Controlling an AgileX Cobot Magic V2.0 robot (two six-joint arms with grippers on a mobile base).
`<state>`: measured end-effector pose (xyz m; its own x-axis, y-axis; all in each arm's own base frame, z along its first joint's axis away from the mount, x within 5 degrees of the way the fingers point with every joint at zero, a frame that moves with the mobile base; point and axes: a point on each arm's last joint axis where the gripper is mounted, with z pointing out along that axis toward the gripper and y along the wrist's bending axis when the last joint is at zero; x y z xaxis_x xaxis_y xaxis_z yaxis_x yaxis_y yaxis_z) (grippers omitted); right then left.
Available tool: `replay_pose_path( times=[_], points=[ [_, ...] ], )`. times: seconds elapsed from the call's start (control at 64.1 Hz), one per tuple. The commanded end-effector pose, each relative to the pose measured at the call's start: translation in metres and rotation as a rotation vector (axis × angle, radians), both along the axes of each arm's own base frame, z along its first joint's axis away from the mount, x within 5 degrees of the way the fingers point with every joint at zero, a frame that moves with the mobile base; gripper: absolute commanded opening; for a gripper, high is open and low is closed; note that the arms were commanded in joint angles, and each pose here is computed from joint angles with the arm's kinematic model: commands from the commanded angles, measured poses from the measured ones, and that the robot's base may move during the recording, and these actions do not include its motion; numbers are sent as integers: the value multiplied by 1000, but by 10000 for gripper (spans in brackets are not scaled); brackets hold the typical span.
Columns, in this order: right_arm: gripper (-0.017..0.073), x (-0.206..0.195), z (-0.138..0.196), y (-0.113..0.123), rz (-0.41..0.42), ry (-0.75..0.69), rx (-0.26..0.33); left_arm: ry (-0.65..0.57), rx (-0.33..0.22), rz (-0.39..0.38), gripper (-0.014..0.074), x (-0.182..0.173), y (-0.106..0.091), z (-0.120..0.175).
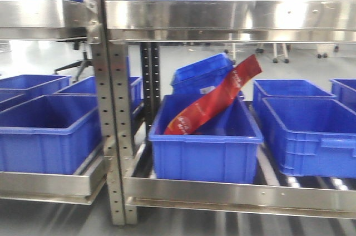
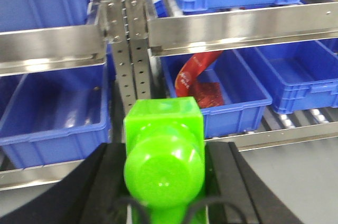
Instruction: Grab block from conveyor and place in blue bin
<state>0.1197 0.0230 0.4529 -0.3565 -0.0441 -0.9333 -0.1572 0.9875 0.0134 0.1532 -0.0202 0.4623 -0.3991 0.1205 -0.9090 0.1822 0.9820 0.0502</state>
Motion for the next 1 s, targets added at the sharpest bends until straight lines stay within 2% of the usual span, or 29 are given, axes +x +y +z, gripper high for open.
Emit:
replay_pose_path(
  times=[0.0, 0.982],
  points=[
    [-162, -1, 4, 0, 2, -32, -9, -20, -14, -8, -111, -1, -1, 2],
    [-162, -1, 4, 0, 2, -32, -9, -20, -14, -8, -111, -1, -1, 2]
  ],
)
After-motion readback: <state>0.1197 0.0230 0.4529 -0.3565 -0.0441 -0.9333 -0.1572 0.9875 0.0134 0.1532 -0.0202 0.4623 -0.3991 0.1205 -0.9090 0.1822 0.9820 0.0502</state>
